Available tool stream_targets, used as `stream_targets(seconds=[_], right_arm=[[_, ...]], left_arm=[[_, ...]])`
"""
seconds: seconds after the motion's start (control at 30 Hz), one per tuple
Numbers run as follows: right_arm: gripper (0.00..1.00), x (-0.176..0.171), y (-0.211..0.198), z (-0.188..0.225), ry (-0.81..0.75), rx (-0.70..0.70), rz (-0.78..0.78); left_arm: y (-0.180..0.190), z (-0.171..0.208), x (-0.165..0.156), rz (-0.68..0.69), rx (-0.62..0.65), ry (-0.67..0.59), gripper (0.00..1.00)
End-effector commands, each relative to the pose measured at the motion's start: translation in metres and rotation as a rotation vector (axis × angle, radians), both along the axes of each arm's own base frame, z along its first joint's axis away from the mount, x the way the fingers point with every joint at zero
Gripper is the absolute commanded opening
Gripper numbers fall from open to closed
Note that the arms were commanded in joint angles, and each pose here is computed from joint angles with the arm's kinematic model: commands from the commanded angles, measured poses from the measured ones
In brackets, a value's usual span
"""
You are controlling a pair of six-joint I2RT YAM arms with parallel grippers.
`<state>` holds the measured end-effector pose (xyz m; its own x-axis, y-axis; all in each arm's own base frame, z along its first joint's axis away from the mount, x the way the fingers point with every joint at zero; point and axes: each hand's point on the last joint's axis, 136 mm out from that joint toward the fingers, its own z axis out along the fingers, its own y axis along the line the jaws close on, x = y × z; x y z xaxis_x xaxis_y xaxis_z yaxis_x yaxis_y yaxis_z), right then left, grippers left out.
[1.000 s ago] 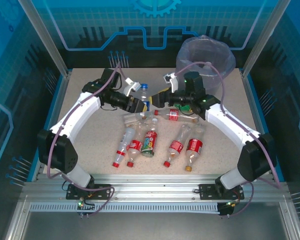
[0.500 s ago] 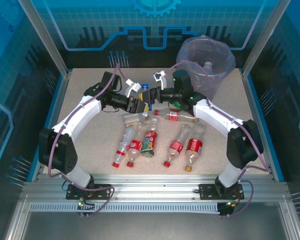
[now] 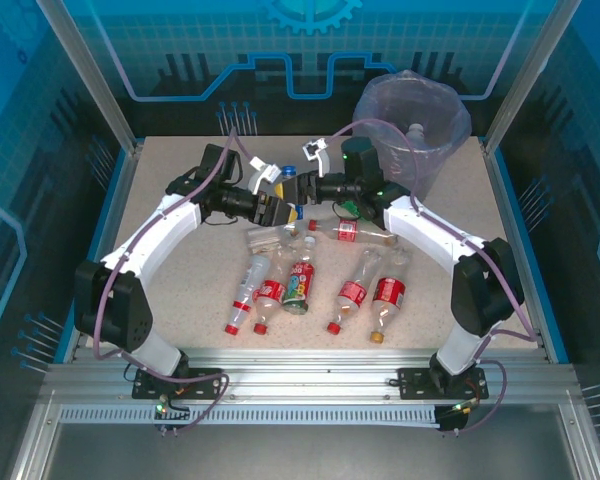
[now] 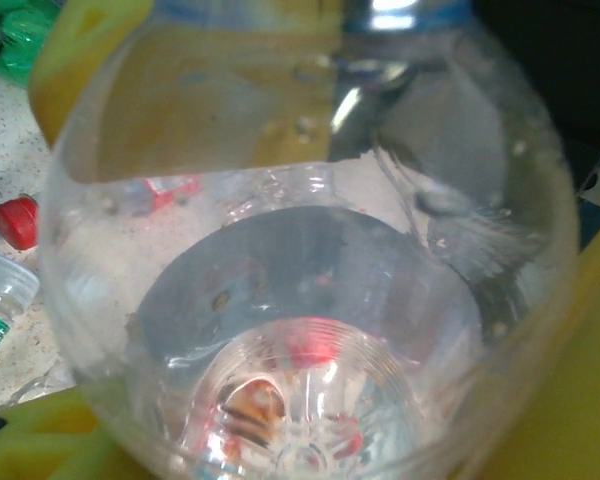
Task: Put the plastic bottles in the bin
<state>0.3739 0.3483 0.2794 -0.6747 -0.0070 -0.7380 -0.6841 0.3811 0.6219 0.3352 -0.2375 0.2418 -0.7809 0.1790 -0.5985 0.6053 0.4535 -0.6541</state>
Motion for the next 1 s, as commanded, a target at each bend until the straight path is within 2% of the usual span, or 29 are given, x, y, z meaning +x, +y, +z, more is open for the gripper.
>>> stream_targets(seconds=[0.0, 0.07, 0.17, 0.43, 0.57, 0.73, 0.83, 0.97], right_arm=[[0.51, 0.003, -0.001, 0.002, -0.025, -0.036, -0.035], [0.5, 0.005, -0.005, 0.007, -0.035, -0.045, -0.056], [0.49, 0.011, -0.017, 0.014, -0.052, -0.062, -0.103], [0.45, 0.036, -0.081, 0.054, -0.158, -0.173, -0.322], [0.43, 0.049, -0.118, 0.092, -0.264, -0.211, -0.438], [0.43, 0.067, -0.173, 0.144, -0.42, -0.271, -0.658], [0.43, 0.077, -0.205, 0.171, -0.504, -0.297, -0.781], [0.43, 0.099, -0.244, 0.185, -0.55, -0.379, -0.918]], left_arm=[[0.0, 0.02, -0.006, -0.007, -0.017, -0.076, 0.7], [0.003, 0.018, -0.004, 0.013, 0.006, -0.08, 0.77], [0.006, 0.017, -0.003, 0.024, 0.026, -0.088, 0.99], [0.013, 0.024, -0.007, 0.052, 0.055, -0.137, 0.99], [0.018, 0.024, -0.004, 0.081, 0.082, -0.157, 0.99], [0.021, 0.013, 0.004, 0.115, 0.116, -0.133, 0.99], [0.029, -0.002, 0.013, 0.163, 0.189, -0.106, 0.99], [0.045, -0.028, 0.025, 0.228, 0.32, -0.057, 0.99]])
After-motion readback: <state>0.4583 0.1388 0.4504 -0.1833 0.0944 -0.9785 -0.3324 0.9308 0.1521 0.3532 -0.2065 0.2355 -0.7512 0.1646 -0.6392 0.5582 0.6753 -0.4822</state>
